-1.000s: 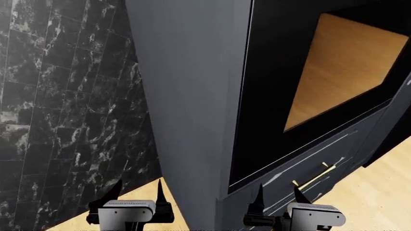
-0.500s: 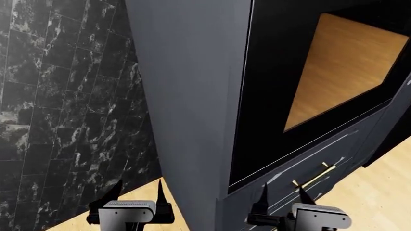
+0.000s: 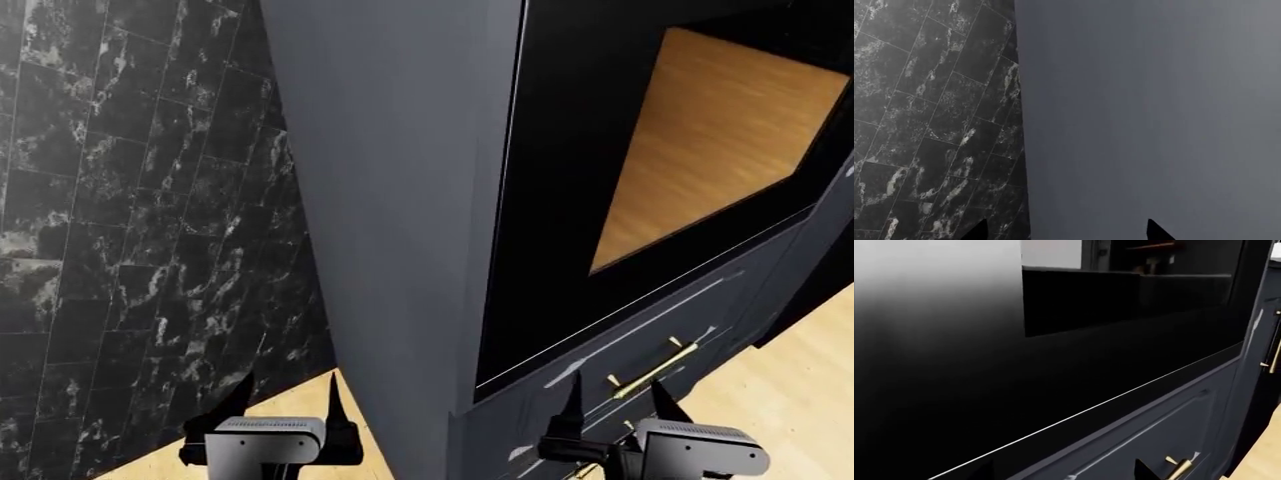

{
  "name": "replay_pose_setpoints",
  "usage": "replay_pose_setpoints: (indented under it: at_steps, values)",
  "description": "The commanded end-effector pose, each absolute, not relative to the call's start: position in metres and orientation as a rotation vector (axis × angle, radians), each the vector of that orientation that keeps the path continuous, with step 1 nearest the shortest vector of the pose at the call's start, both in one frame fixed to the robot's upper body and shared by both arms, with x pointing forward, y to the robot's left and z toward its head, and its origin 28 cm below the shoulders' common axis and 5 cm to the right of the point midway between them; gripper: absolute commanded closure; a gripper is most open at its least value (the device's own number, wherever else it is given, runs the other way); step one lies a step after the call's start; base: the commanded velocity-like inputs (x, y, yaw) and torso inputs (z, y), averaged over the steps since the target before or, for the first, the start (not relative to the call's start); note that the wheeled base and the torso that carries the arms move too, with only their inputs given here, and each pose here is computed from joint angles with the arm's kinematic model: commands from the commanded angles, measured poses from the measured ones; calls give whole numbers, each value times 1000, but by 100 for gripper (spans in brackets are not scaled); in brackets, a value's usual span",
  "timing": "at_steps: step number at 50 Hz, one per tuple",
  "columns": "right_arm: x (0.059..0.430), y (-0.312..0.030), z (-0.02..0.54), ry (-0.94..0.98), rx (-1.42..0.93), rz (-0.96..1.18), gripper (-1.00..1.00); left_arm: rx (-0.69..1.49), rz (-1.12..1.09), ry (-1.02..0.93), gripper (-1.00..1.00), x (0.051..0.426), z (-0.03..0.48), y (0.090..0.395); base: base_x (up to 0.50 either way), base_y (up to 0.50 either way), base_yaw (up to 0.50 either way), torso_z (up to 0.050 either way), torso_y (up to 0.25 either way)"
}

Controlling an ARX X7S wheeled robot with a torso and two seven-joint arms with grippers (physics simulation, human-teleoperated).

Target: Open the oven door

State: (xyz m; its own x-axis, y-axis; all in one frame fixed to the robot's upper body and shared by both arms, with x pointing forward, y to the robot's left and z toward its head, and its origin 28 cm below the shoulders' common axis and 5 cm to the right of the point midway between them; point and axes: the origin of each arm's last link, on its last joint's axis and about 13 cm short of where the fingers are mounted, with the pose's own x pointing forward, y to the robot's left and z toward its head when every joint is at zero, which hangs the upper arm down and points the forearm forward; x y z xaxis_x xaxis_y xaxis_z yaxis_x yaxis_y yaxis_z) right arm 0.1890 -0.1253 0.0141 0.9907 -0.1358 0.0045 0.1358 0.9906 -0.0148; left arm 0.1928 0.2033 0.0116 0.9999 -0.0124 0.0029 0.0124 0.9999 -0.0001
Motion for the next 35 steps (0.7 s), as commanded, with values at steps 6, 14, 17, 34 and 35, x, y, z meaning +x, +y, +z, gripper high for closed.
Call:
replay_pose_setpoints:
  at_steps: [6,14,17,34,35]
  values:
    - [195,-154,45,-107,-151,-151,-100,4,-20,1,-100,192,9,202,0,0,0,0,0]
    - [200,-172,68,-163,-247,-142,-100,6,-25,2,-100,191,9,201,0,0,0,0,0]
    - [202,-178,74,-176,-284,-139,-100,6,-25,2,-100,191,10,201,0,0,0,0,0]
    - [206,-214,138,-276,-507,-147,-100,7,-35,3,-100,191,10,200,0,0,0,0,0]
    - [206,-216,142,-280,-521,-145,-100,7,-36,3,-100,191,10,200,0,0,0,0,0]
